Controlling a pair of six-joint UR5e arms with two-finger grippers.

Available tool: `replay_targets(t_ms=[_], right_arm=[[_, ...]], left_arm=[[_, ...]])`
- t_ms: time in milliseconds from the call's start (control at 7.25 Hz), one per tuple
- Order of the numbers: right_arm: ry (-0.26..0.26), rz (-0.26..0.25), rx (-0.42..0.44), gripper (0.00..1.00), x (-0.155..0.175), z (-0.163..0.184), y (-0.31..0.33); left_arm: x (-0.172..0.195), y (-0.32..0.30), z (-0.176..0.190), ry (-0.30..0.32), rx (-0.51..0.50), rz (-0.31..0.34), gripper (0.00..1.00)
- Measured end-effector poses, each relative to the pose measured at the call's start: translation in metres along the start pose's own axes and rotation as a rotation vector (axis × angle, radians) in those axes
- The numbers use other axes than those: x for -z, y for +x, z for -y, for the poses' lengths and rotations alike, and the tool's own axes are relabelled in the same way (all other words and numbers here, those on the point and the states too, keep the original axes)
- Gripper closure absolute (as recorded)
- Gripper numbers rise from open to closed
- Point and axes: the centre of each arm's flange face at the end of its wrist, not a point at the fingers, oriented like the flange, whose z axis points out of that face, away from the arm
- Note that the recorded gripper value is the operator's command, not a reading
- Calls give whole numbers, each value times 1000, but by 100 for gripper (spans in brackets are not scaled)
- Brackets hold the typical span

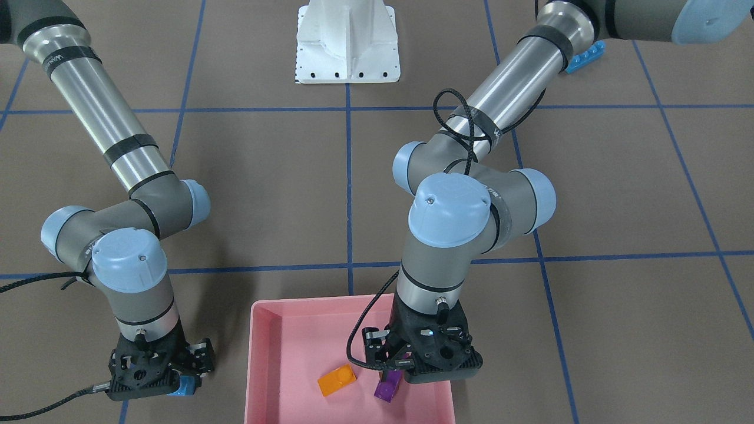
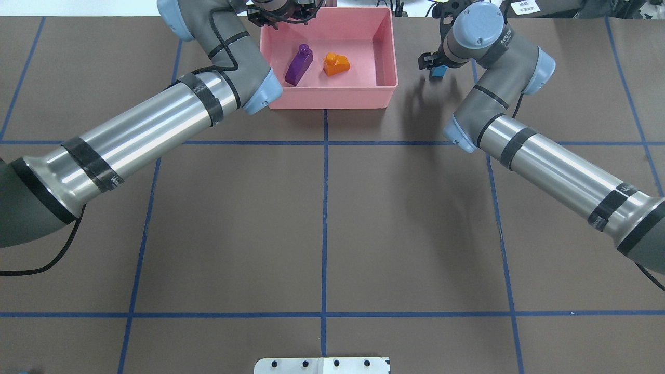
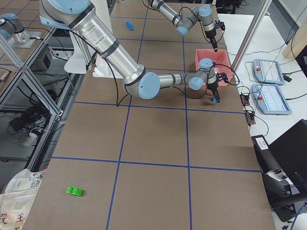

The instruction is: Put all blocks into box

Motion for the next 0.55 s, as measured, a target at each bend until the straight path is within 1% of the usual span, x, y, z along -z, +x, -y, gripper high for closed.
replay_targets(t_ms=[138, 276, 552], right_arm=[[4, -3, 1, 100, 0, 2, -3], [4, -2, 3, 100, 0, 1, -7], [0, 9, 12, 100, 2, -2, -16]], left_arm=[[5, 2, 2, 5, 0, -6, 0], [12, 7, 4, 8, -1, -13, 0], [34, 20, 6, 0, 3, -4, 0]])
